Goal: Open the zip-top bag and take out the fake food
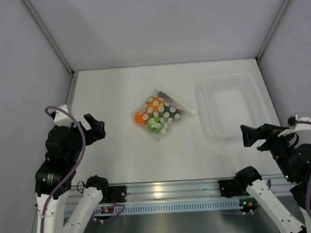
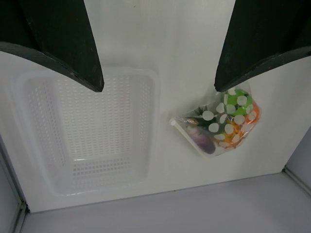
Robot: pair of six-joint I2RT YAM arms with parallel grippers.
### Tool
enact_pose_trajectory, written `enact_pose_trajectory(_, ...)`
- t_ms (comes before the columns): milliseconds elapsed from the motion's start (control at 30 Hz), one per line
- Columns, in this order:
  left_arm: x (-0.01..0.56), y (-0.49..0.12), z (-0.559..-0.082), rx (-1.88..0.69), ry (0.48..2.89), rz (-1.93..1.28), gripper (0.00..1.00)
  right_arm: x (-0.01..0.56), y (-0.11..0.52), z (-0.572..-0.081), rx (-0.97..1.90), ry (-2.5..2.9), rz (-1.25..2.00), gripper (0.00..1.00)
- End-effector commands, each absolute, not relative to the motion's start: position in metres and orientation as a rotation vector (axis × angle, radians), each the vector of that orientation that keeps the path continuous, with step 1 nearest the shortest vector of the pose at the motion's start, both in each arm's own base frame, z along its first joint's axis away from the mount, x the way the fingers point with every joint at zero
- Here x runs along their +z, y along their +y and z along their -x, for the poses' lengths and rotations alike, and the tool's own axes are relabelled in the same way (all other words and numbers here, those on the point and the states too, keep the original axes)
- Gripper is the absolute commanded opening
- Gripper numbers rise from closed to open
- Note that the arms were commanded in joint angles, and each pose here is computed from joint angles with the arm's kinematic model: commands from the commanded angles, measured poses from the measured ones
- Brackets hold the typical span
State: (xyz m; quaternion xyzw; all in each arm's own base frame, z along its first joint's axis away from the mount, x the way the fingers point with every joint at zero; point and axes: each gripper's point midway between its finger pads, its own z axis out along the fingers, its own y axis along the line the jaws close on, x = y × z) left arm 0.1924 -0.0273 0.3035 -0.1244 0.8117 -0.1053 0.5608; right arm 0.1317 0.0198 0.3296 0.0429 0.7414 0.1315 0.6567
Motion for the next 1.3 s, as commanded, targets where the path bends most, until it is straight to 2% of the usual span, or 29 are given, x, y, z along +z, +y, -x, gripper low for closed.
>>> enact_pose_trajectory(0,0.311,-0.024,-0.197,-0.246,1.876,0.323,0.99,0.336,0.022,-0.138,0.295,1.660,-0.087,0.99)
enact_pose_trajectory(133,0.307,-0.029,-0.200,-0.271,1.878,0.308,0.99,0.334,0.043,-0.143,0.362,1.684,0.007,0.99)
enact_pose_trajectory(367,0.283,-0.048,-0.215,-0.370,1.872,0.277,0.99,0.312,0.142,-0.167,0.802,1.719,0.301,0.99)
enact_pose_trajectory(500,0.272,-0.052,-0.223,-0.384,1.892,0.278,0.99,0.310,0.181,-0.199,0.970,1.725,0.353,0.99)
enact_pose_trajectory(700,0.264,-0.053,-0.226,-0.379,1.918,0.284,0.99,0.274,0.210,-0.269,0.917,1.862,0.420,0.99)
enact_pose_trajectory(833,0.266,-0.059,-0.224,-0.413,1.912,0.252,0.99,0.230,0.235,-0.322,0.906,2.012,0.485,0.99)
enact_pose_trajectory(967,0.270,-0.060,-0.221,-0.429,1.887,0.240,0.99,0.209,0.250,-0.354,0.932,2.064,0.509,0.93)
enact_pose_trajectory(1133,0.274,-0.068,-0.216,-0.478,1.871,0.198,0.99,0.177,0.259,-0.393,0.916,2.152,0.502,0.93)
enact_pose_trajectory(1267,0.272,-0.069,-0.217,-0.481,1.880,0.193,0.99,0.156,0.270,-0.404,0.970,2.211,0.502,0.93)
